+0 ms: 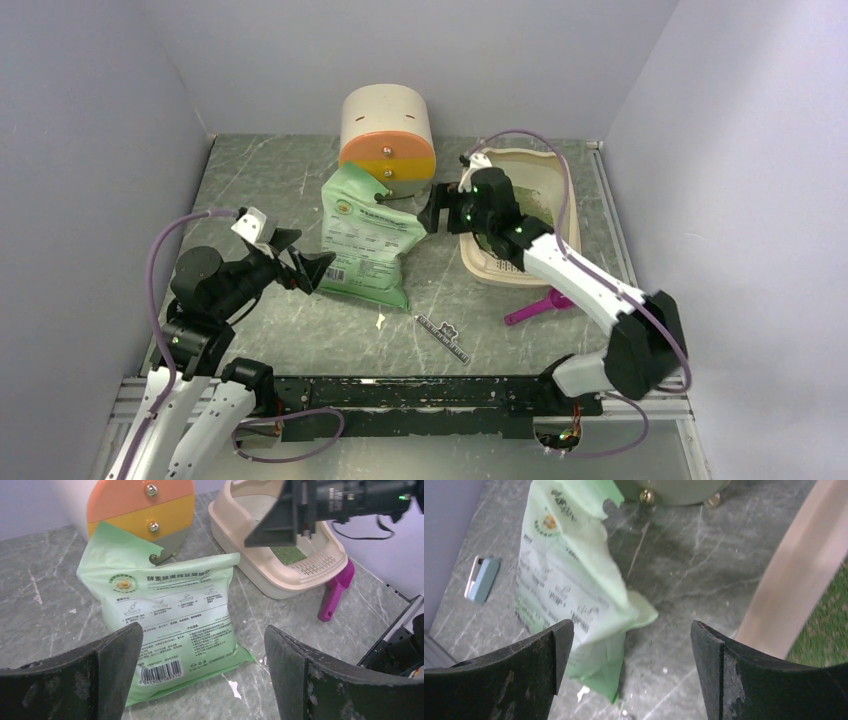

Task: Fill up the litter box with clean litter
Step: Place the clamp at the center of the board, then open the cat litter bag at the center of the board.

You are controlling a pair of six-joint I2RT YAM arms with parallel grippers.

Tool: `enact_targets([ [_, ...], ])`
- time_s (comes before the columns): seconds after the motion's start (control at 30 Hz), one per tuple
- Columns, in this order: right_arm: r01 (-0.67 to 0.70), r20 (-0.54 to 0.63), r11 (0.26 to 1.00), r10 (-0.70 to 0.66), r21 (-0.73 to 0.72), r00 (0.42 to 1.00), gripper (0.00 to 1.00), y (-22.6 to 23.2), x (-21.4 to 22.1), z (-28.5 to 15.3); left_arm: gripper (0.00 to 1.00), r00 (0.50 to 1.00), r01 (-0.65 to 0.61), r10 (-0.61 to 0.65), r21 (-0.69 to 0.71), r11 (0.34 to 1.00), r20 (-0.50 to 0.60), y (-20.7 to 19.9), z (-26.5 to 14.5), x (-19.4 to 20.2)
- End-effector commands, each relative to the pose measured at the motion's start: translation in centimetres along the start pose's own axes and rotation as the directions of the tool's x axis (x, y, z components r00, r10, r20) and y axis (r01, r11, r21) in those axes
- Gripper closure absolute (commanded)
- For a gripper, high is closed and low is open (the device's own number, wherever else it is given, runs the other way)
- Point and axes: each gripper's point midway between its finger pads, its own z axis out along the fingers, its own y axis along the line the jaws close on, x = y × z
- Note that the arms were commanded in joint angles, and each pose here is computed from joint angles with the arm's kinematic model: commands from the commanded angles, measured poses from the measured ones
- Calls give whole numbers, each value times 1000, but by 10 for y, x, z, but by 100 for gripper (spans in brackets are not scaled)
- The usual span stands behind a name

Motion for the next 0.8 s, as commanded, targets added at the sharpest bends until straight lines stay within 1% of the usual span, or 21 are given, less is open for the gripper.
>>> enact_targets([
  [0.0,15,6,993,-14,-115,1000,9,4,-20,38,4,1000,-16,17,-57,998,23,5,-10,-15],
  [0.13,100,-59,967,-117,-233,991,9,18,-17,69,4,1000,-19,19,-56,998,14,4,-13,-14],
  [0.3,102,-160,926,-170,-363,972,6,35,-3,99,4,1000,-18,18,-54,998,3,4,-12,-13],
  [0.43,98,-215,909,-198,-404,956,6,40,14,119,4,1000,-20,20,-44,999,0,3,-10,-13],
  [0.53,128,-245,897,-249,-423,937,6,46,27,129,4,1000,-21,21,-40,999,-10,3,-9,-12],
  [0.6,161,-242,897,-278,-412,930,7,45,31,136,4,1000,-22,22,-41,999,-15,3,-9,-12],
  [0.67,183,-236,901,-291,-393,927,16,42,32,142,4,1000,-23,22,-42,999,-20,4,-9,-11],
  [0.7,193,-230,902,-297,-386,927,24,40,32,144,4,1000,-23,22,-43,999,-22,4,-9,-10],
  [0.73,202,-226,904,-302,-377,926,35,38,30,145,4,1000,-22,21,-44,999,-22,4,-9,-11],
  [0.77,212,-220,903,-309,-375,925,50,37,28,145,4,1000,-22,21,-44,999,-22,4,-9,-11],
])
